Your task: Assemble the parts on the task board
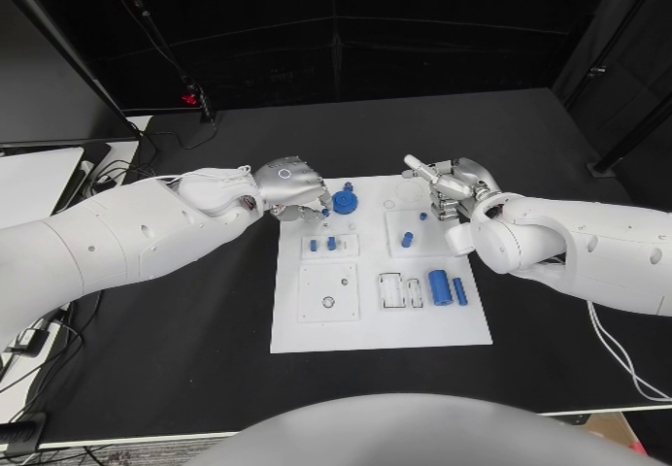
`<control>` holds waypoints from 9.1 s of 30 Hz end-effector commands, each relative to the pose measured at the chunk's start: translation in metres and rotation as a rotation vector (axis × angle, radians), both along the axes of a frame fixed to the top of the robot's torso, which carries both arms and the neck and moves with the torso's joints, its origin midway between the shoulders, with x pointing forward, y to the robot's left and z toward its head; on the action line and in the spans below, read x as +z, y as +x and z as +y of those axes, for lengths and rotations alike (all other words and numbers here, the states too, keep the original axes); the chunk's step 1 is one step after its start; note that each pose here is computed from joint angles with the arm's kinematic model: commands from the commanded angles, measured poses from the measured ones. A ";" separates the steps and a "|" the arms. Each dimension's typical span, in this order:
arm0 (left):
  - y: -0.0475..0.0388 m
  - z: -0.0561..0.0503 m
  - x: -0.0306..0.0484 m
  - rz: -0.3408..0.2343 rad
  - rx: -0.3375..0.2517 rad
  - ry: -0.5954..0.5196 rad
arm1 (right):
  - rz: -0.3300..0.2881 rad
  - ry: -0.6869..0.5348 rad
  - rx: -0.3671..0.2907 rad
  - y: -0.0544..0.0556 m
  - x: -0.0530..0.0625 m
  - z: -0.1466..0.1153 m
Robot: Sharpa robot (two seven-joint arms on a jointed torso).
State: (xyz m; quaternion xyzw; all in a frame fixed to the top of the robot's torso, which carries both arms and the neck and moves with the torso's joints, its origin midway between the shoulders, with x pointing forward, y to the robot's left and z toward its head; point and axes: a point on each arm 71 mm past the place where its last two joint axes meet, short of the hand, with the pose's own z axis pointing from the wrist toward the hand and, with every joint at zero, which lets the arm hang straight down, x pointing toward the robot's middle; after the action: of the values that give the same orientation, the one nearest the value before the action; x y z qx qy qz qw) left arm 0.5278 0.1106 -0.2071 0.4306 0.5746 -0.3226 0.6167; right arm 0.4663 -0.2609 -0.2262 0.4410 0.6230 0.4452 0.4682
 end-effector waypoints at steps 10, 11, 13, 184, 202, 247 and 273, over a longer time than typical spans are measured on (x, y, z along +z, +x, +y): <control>0.0036 0.004 -0.0089 0.054 0.041 0.045 | -0.007 0.004 0.005 0.000 0.001 0.000; 0.0036 0.003 -0.0096 0.056 0.041 0.047 | -0.007 0.004 0.005 0.000 0.001 0.000; 0.0034 0.003 -0.0111 0.062 0.041 0.051 | -0.007 0.005 0.005 0.000 0.001 0.000; -0.0469 0.078 0.0313 0.747 0.305 -1.371 | -0.370 -1.286 0.472 0.008 0.013 -0.004; -0.0463 0.078 0.0300 0.767 0.312 -1.367 | -0.300 -1.371 0.481 0.009 0.007 0.000; -0.0443 0.083 0.0288 0.768 0.334 -1.364 | -0.387 -1.437 0.475 0.001 0.011 0.014; -0.0440 0.086 0.0280 0.769 0.342 -1.363 | -0.546 -1.334 0.404 -0.011 0.027 0.018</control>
State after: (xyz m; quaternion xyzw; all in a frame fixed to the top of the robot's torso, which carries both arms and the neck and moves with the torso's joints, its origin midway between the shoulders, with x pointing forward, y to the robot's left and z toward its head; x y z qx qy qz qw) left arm 0.4875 0.1977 -0.1893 -0.3148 0.5248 -0.5904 0.5263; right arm 0.4567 -0.2450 -0.2044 -0.1870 0.7103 0.1265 0.6667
